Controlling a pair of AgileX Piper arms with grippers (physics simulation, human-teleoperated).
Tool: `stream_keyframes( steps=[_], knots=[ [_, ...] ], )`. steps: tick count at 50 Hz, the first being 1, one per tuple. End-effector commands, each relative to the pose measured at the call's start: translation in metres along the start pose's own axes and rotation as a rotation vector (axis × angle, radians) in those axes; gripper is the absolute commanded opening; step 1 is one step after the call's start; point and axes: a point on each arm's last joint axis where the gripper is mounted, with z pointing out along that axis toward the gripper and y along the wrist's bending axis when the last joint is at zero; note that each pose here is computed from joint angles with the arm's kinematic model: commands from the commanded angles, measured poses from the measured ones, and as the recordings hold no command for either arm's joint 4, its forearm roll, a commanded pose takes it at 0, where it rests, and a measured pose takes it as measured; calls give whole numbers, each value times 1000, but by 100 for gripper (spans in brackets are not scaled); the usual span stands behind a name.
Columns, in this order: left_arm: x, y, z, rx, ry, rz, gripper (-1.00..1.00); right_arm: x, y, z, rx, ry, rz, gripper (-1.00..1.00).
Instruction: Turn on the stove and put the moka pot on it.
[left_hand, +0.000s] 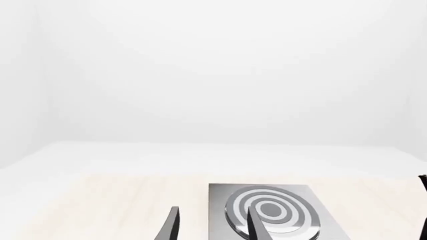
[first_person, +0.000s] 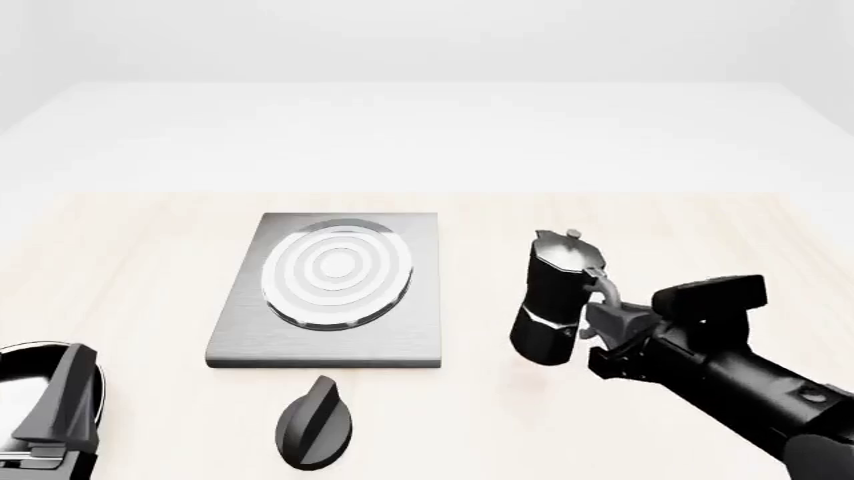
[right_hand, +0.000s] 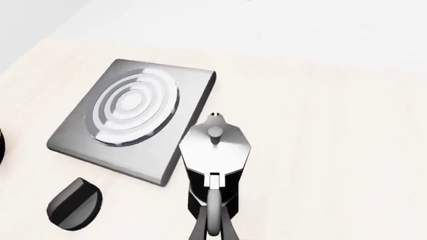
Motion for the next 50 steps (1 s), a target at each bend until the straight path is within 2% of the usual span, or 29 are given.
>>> stream_keyframes(
  steps=[1, 16, 40, 50],
  knots=[
    [0, 0, 0, 1, -3, 0, 100, -25, 13, -19, -46, -4, -73, -100],
    [0, 0, 0, -3, -2, -2, 100, -53, 35, -12, -119, -17, -174, -100],
    [0, 1, 0, -10, -6, 0, 100, -85, 61, 16, -180, -59, -252, -100],
    [0, 1, 0, -10, -4, 1, 100, -96, 78, 32, -219, -71, -291, -100]
  ],
)
